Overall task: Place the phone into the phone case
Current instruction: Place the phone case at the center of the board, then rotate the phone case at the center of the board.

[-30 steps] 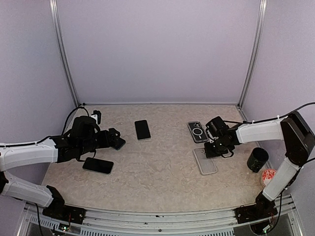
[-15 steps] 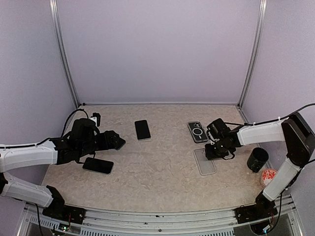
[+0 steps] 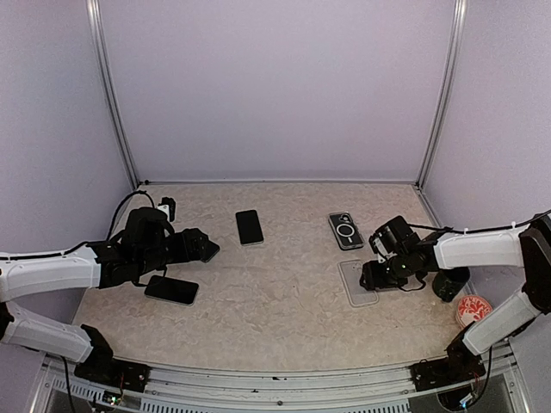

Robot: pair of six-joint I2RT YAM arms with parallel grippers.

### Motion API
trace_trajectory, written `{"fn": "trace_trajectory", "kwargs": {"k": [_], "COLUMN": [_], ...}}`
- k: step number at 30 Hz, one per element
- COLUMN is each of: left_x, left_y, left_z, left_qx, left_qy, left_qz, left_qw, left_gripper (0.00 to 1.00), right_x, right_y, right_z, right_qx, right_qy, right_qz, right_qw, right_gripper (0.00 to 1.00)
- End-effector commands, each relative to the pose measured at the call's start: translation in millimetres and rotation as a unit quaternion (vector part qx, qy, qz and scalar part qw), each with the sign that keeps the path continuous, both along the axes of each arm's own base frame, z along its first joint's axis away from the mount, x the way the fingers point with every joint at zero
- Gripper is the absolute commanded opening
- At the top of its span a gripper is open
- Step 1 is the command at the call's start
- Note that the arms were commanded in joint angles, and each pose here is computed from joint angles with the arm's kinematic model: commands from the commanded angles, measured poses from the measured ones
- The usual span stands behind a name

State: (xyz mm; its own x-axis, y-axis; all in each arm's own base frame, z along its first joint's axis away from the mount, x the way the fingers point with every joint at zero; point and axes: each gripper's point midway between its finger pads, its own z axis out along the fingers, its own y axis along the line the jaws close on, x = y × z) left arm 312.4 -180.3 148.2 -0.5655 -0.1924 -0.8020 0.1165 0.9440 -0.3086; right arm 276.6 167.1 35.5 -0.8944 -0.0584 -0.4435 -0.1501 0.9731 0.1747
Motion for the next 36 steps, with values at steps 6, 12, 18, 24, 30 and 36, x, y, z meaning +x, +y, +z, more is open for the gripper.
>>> {"fn": "trace_trajectory", "kwargs": {"k": [6, 12, 18, 24, 30, 36], "left_x": [3, 2, 1, 2, 1, -7], "left_y": [-2, 1, 2, 3, 7, 15], "left_z": [7, 10, 12, 12, 3, -18], "left_qx": [-0.007, -0.010, -0.012, -0.015, -0.025, -0.022], "left_qy": [-0.013, -0.017, -0.018, -0.017, -0.001, 0.036], "left_qz": [0.004, 0.009, 0.013, 0.018, 0.039, 0.062], "left_qw": [1.000, 1.000, 1.000, 1.000, 0.999, 0.997], "left_gripper": [0.99, 0.99, 0.99, 0.99, 0.99, 0.99], "right_x": [-22, -32, -45, -52, -42, -18], "right_y": [10, 25, 57, 99, 138, 170], "right_z": [-7, -7, -4, -4, -8, -2], "right_qx": [0.023, 0.039, 0.064, 0.078, 0.080, 0.075], "right_qy": [0.011, 0.016, 0.023, 0.022, 0.020, -0.002], "right_qz": [0.013, 0.033, 0.064, 0.101, 0.132, 0.153], "right_qw": [1.000, 0.999, 0.996, 0.992, 0.988, 0.985], "right_gripper": [0.60, 0.61, 0.60, 0.60, 0.67, 0.71]}}
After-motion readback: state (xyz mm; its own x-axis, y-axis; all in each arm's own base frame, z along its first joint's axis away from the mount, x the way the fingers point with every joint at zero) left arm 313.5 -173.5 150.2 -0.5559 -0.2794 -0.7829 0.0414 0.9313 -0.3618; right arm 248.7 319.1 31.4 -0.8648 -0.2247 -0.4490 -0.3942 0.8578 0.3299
